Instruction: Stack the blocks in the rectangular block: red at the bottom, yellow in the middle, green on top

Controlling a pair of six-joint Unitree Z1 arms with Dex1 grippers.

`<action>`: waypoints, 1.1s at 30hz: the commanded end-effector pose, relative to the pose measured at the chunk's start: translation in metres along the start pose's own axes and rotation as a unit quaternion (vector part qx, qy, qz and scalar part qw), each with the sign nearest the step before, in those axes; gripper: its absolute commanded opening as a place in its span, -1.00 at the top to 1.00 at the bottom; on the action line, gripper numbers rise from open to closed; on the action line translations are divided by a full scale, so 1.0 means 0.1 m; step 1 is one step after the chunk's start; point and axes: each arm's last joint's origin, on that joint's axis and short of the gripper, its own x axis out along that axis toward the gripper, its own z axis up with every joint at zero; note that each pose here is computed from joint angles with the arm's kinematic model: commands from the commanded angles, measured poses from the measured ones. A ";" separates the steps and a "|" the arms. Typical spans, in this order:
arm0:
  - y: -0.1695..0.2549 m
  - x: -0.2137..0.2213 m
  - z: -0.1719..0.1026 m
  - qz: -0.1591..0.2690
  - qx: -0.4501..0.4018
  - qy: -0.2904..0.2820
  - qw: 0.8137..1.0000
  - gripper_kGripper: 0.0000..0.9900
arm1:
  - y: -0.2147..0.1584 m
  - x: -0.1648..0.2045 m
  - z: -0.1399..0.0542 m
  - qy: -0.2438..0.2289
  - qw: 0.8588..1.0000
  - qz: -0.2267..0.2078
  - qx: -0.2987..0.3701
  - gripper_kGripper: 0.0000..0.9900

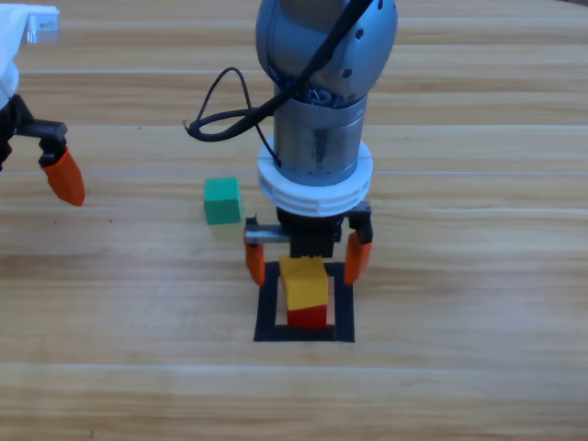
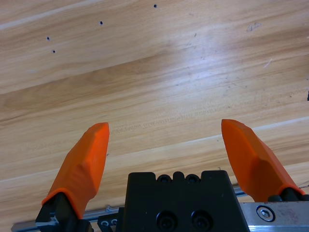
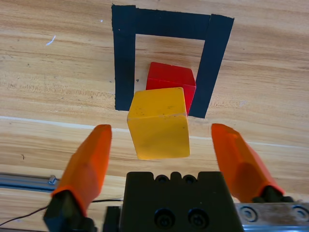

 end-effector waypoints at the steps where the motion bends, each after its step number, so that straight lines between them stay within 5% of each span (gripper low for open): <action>1: 0.06 0.06 -0.02 -0.001 -0.002 0.009 1.000 -1.00 | -0.03 -0.55 -0.18 -0.070 0.997 0.013 -0.023 -1.00; 6: 0.04 -0.01 0.08 -0.003 -0.005 -0.009 1.000 -1.00 | -0.42 -1.44 -0.39 -0.170 0.984 0.034 -0.032 -1.00; 10: -0.01 -0.08 0.25 -0.002 -0.034 -0.010 0.999 -1.00 | -0.81 -1.76 -0.45 -0.207 0.977 0.006 -0.057 -1.00; 15: -0.44 -0.04 0.35 0.001 -0.079 0.000 0.997 -1.00 | -1.36 -2.06 -0.76 -0.267 0.958 0.003 -0.102 -1.00; 17: -0.69 0.01 0.40 0.002 -0.093 0.002 0.996 -1.00 | -1.82 -2.02 -0.98 -0.302 0.941 0.072 -0.133 -1.00; 19: -0.99 0.12 0.49 -0.001 -0.093 0.005 0.996 -1.00 | -2.28 -1.93 -1.23 -0.362 0.897 0.179 -0.177 -1.00; 21: -1.30 0.28 0.58 0.005 -0.093 0.018 0.996 -1.00 | -2.50 -1.89 -1.47 -0.386 0.878 0.179 -0.219 -1.00; 24: -1.62 0.54 0.62 0.014 -0.097 0.031 0.995 -1.00 | -2.59 -1.73 -1.58 -0.380 0.870 0.153 -0.275 -1.00; 33: -1.89 1.09 0.72 0.048 -0.124 0.053 0.990 -0.97 | -2.32 -1.21 -1.30 -0.297 0.864 0.153 -0.378 -0.99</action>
